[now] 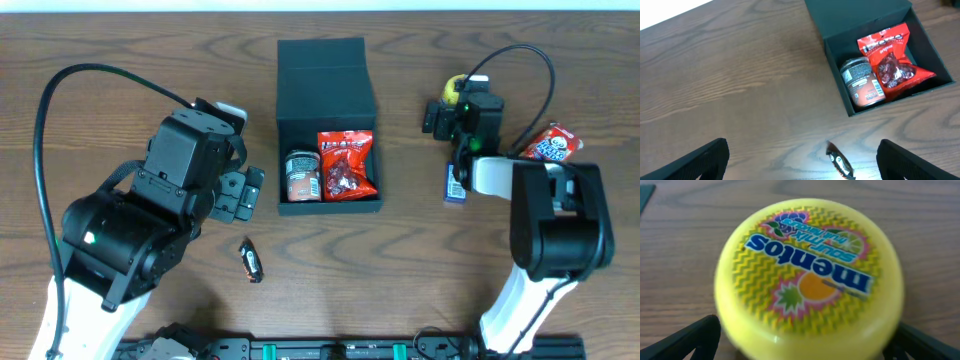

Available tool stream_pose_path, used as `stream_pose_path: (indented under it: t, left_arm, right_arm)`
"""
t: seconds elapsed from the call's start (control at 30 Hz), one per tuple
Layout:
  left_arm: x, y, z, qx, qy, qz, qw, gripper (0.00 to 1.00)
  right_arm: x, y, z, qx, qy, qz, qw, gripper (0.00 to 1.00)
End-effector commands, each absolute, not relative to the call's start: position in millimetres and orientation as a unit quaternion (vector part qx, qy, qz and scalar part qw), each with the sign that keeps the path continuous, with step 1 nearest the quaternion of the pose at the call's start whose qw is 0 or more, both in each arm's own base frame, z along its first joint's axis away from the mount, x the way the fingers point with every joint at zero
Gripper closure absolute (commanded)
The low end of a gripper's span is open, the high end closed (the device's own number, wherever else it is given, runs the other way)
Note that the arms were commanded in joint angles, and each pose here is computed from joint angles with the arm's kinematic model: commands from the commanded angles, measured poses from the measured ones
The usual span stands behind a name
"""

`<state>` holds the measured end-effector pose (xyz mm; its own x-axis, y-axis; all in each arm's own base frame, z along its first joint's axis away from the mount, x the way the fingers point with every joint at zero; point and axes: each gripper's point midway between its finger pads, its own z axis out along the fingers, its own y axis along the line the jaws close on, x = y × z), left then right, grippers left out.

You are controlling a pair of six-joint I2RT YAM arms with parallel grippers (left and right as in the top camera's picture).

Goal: Pack container
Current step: 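Close the right gripper on the Mentos bottle and lift it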

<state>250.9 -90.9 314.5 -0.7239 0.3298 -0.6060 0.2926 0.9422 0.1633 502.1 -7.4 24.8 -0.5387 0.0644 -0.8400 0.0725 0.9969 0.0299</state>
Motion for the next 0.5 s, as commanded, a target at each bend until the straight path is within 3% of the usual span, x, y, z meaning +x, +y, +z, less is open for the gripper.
stream_pose_path:
  t: [0.0,0.27,0.47]
  left_arm:
    - [252,-88,313,0.168,0.928,0.037,0.331,0.05]
    - [252,-88,313,0.168,0.928,0.037,0.331,0.05]
    - [252,-88,313,0.169,0.928,0.037,0.330,0.05]
  right_arm:
    - [515,-14,39,0.056,0.866,-0.005,0.497,0.01]
    - [515,-27,41,0.073,0.863,-0.033,0.498,0.01]
    - [515,-28,40,0.074,0.864,-0.033,0.497,0.25]
